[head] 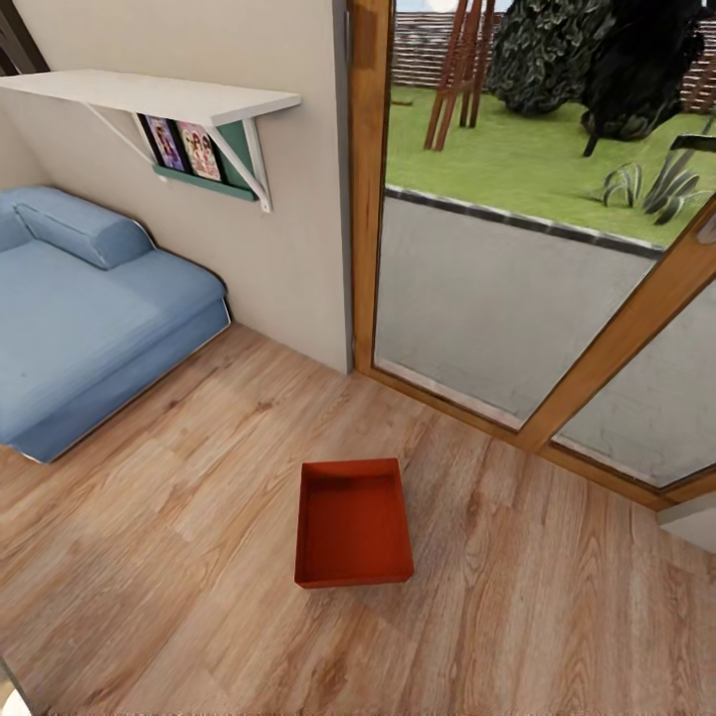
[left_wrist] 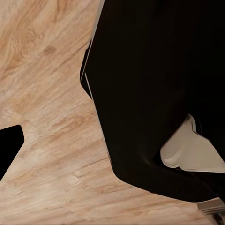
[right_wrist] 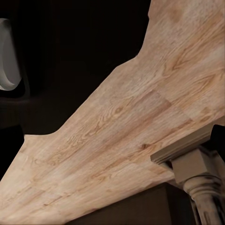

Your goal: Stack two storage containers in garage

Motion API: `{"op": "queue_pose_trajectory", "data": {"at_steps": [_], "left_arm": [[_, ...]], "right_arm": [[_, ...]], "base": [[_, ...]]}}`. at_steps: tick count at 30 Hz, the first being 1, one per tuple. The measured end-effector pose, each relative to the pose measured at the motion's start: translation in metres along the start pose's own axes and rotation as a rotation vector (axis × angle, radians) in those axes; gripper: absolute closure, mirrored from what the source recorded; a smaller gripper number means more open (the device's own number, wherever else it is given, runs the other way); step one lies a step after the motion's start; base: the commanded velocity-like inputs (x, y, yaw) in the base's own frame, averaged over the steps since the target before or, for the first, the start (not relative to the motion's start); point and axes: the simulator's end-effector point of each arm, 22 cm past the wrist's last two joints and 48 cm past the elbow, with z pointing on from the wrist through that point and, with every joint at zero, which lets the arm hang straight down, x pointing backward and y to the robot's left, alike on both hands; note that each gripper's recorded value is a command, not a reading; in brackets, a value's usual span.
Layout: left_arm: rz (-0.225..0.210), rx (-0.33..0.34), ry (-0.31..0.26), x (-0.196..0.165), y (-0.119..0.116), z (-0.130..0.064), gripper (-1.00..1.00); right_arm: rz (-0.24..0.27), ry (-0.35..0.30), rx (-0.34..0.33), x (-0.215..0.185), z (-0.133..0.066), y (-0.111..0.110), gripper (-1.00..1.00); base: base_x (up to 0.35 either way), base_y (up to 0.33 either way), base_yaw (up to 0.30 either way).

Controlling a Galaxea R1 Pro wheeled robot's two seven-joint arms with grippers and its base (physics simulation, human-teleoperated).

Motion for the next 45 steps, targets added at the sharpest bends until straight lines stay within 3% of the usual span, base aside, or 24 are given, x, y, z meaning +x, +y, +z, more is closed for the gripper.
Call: {"op": "queue_pose_trajectory", "data": {"at_steps": [45], "left_arm": [[0.002,-0.021,0.054,0.022,0.008,0.005,-1.00]], "right_arm": [[0.000,0.054,0.004,0.022,0.003,0.002,-1.00]], "base": [[0.000,0.000,0.000]]}}
